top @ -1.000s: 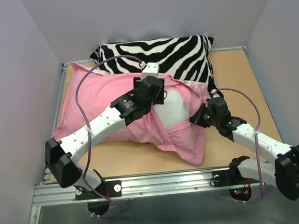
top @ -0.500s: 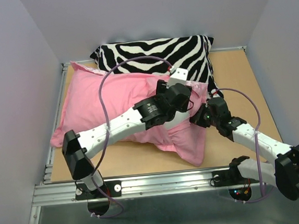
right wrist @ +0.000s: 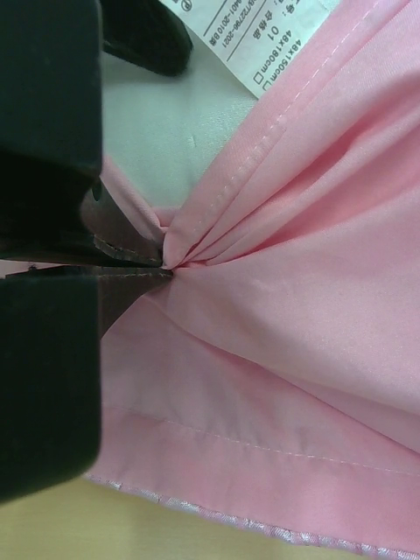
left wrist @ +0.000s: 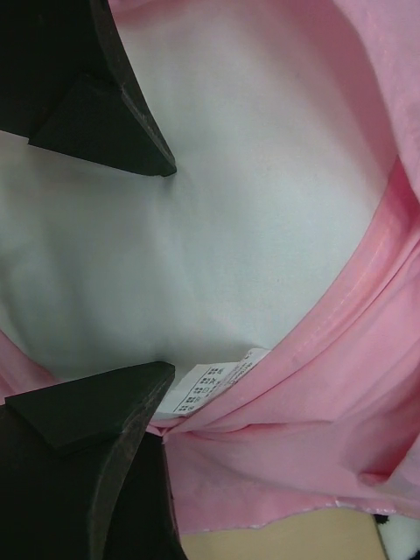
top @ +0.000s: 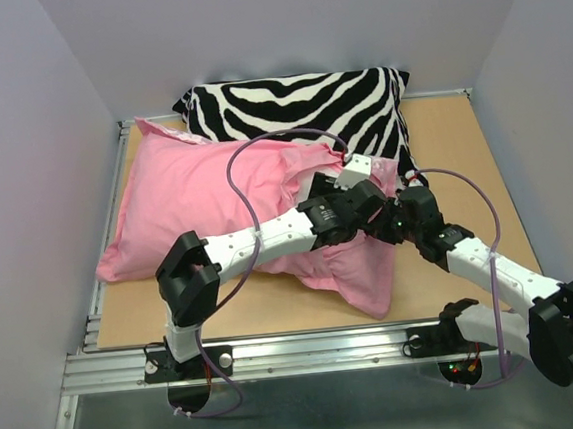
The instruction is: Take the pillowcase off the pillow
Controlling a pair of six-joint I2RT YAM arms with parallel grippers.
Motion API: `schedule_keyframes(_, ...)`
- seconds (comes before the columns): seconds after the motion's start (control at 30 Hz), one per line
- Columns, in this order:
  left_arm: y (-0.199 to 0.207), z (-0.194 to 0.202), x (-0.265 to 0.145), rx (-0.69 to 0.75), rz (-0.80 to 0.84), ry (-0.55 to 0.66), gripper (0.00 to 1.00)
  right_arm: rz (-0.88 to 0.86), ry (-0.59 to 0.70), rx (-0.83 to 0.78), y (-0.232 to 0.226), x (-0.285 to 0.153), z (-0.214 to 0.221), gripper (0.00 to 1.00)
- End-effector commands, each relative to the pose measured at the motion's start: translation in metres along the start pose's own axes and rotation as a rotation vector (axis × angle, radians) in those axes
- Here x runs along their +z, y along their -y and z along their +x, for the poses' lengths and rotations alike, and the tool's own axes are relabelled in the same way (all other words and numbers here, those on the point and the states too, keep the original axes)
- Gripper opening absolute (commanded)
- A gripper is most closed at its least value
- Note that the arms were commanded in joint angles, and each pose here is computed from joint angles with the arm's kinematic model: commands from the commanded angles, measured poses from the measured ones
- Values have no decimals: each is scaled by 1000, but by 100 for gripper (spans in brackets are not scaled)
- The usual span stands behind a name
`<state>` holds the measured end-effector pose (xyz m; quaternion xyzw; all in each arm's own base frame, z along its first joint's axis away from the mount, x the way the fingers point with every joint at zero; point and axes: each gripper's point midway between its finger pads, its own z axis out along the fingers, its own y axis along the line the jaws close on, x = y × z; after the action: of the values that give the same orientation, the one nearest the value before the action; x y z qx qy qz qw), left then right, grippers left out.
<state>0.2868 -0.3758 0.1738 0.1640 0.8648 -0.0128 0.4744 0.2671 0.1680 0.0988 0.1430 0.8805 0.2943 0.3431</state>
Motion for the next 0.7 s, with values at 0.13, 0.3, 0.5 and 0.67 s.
schedule_keyframes(0.13,-5,33,37,-27,-17,-66,90,-37,4,-15,-7,-3,-1,4)
schedule_keyframes(0.3,-12,24,44,-54,15,-73,4,-35,0,-46,-13,-9,-8,4)
schedule_keyframes(0.5,-16,-16,31,-124,69,3,0,-108,-15,-75,-40,-28,-18,36)
schedule_keyframes(0.67,-16,-34,28,-132,63,24,0,-153,59,-115,-62,-61,-39,75)
